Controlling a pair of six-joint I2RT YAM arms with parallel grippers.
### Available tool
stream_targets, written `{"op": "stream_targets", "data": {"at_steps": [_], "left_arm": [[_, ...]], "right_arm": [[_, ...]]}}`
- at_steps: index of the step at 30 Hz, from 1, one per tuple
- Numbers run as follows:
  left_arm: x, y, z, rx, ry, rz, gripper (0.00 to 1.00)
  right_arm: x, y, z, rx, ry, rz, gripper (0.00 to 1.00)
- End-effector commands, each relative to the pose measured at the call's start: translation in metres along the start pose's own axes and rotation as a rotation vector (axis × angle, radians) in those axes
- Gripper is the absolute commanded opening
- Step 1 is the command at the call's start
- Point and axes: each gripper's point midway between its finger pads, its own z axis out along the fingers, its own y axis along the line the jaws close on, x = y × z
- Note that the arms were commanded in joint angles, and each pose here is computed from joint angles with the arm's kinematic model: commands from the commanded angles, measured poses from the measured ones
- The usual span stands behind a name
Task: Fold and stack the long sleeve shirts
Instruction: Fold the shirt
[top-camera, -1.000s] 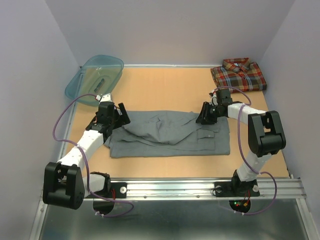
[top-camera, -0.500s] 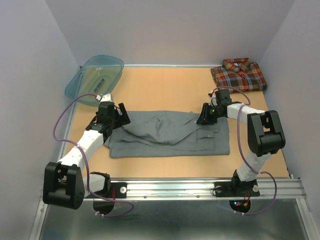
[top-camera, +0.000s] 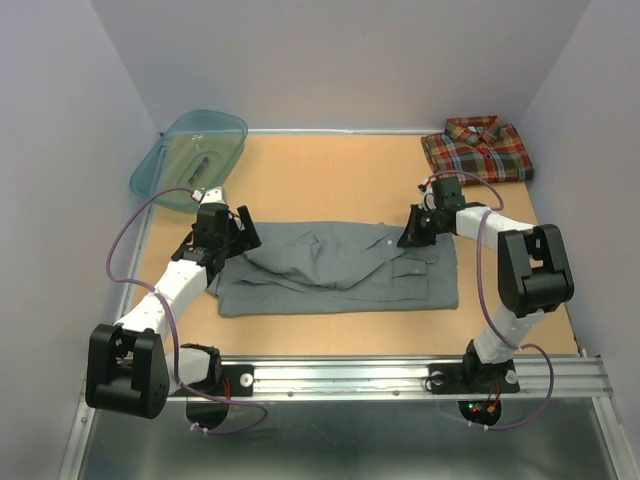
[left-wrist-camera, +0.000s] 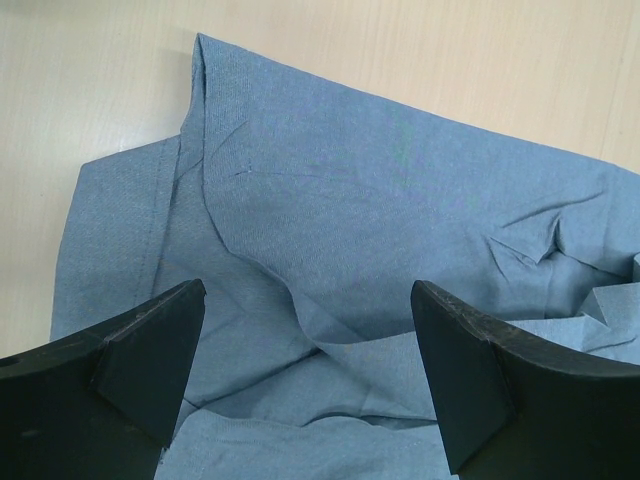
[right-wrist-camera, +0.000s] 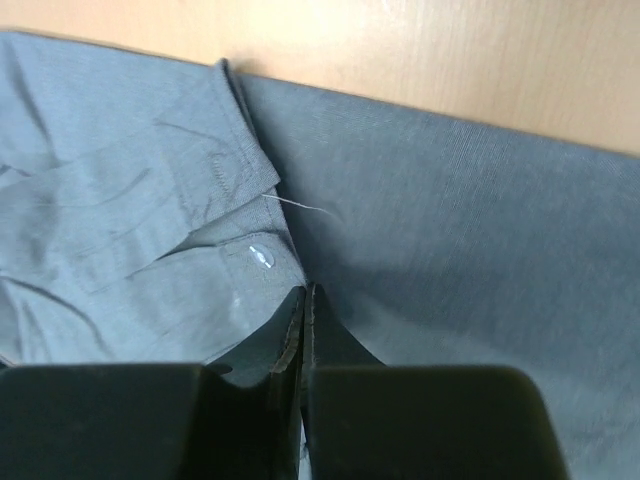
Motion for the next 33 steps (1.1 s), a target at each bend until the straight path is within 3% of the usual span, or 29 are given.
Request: {"op": "stream_targets", "data": {"at_steps": [1,5,13,33], "left_arm": [[-0.019,-0.002,-0.003,0.002,-0.07,0.002,0.96],[-0.019,-0.002,-0.004,0.002,-0.07,0.001,0.96],[-0.016,-0.002,-0.005,0.006,-0.061,0.0,0.96],[-0.013,-0.016,0.001,0.047,0.007,-0.042,0.96]], "right_arm": [[-0.046,0.043,-0.048,-0.039,-0.162,0.006,0.01],[-0.055,0.042,-0.076,0.045,-0.215,0.062,0.01],[-0.029,0.013,-0.091,0.21,-0.227,0.249,0.0],[0.001,-0.042,-0.076,0.432,-0.212,0.287,0.04]]}}
